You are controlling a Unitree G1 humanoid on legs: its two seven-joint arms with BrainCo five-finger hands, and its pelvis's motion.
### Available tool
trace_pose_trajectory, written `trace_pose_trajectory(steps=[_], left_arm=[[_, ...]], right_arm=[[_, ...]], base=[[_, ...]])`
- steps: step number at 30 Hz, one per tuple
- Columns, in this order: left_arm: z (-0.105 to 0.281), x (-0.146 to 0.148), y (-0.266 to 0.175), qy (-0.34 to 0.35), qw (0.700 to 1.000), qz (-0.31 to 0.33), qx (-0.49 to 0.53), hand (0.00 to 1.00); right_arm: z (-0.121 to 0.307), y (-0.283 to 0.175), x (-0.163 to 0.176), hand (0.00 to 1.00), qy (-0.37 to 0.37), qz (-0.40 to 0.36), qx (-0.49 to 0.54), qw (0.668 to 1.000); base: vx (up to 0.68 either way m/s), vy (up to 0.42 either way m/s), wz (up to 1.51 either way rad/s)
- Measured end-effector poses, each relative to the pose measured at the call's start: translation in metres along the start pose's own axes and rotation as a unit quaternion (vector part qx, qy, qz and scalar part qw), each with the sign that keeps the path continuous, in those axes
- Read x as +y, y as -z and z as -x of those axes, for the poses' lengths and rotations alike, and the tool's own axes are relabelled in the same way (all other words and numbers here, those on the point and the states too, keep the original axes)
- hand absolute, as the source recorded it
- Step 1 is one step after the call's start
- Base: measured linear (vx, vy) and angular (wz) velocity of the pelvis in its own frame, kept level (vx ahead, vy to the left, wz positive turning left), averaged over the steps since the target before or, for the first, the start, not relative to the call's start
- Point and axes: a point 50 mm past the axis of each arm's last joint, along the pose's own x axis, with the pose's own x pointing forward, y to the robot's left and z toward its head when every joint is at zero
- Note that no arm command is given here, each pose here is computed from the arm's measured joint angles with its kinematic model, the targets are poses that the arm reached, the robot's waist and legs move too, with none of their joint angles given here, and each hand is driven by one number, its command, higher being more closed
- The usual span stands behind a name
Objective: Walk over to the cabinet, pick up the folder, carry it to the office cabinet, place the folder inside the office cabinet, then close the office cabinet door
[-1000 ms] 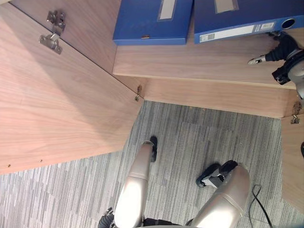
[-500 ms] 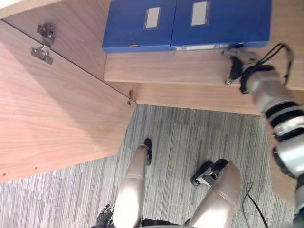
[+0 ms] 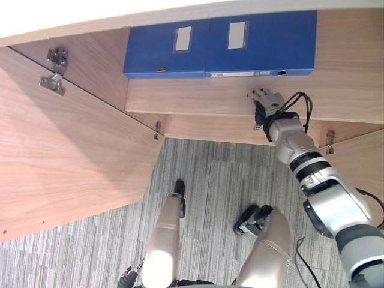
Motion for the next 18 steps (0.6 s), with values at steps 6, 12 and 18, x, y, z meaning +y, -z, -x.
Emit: trace_pose_trajectory(steps=[6, 12, 18], left_arm=[[-0.002, 0.002, -0.002, -0.005, 1.0, -0.006, 0.002, 0.0], [-0.007, 0.0, -0.021, 0.0, 1.0, -0.017, -0.023, 0.0], [-0.009, -0.001, -0.037, -0.003, 0.998, -0.033, -0.052, 0.0]], right_arm=[[0.013, -0.035, 0.057, 0.0, -0.077, -0.004, -0.044, 0.996], [0.063, -0.059, 0.167, 0.0, -0.304, -0.017, -0.053, 0.951], [0.165, -0.076, 0.264, 0.0, -0.447, -0.364, 0.106, 0.81]], base=[[0.08, 0.001, -0.25], [0.04, 0.099, -0.49], [0.03, 0.216, -0.48]])
